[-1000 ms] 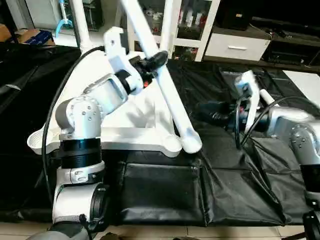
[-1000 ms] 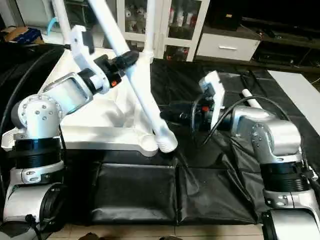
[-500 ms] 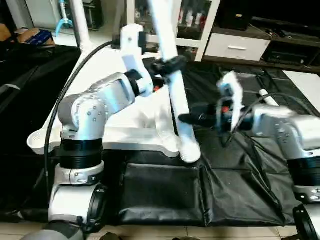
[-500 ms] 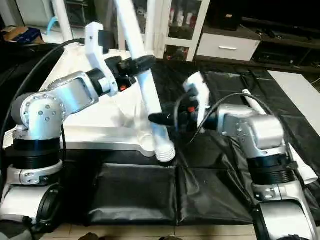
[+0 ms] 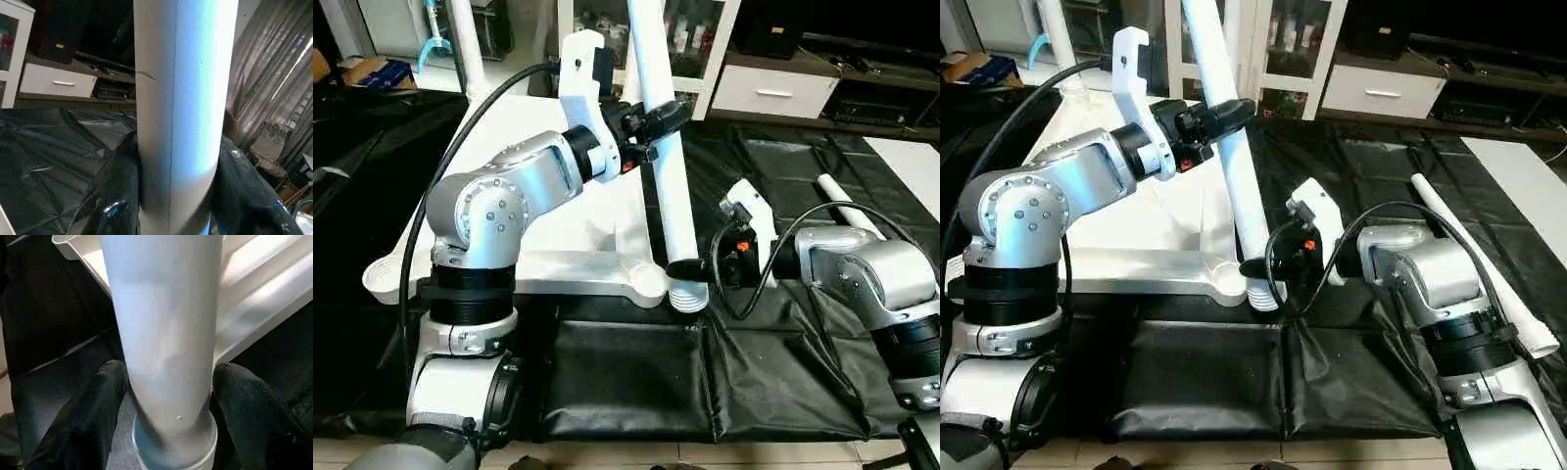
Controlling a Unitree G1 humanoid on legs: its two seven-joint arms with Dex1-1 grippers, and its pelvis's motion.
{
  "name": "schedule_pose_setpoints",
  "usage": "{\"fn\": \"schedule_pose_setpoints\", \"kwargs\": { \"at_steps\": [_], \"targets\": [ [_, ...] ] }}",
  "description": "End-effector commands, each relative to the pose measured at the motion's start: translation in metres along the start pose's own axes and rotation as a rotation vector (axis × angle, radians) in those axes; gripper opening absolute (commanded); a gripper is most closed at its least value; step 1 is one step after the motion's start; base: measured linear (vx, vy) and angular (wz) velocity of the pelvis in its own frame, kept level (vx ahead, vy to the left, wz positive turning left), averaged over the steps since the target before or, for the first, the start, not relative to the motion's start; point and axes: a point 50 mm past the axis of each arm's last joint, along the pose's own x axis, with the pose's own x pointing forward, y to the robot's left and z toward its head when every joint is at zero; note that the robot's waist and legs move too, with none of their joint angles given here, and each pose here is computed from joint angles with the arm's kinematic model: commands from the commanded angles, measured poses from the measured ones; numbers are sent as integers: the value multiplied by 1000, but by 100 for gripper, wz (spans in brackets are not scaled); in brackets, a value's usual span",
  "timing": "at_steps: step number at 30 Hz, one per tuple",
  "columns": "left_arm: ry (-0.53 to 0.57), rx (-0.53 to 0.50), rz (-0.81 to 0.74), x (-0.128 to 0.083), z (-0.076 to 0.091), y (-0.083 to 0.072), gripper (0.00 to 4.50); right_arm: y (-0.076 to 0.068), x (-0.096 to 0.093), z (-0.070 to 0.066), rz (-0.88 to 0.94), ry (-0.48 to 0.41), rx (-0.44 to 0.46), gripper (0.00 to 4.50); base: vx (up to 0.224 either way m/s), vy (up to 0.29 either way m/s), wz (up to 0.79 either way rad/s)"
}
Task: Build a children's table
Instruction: Pick table leg
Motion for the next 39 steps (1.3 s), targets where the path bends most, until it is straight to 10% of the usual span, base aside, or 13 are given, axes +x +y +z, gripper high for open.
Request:
{"fn": "schedule_pose_setpoints", "kwargs": {
  "at_steps": [1,14,34,39],
  "targets": [
    [-7,37,-63,3,7,-14,164,-1,-3,1,-3,-19,-11,311,0,0,0],
    [1,37,-88,3,6,-18,164,-1,-1,0,7,-20,-24,311,0,0,0],
    [17,75,-89,2,6,-20,164,0,0,-4,15,-28,-32,191,0,0,0],
    [36,91,-8,-2,5,-4,237,-6,-4,4,-55,-131,-42,191,0,0,0]
  ]
}}
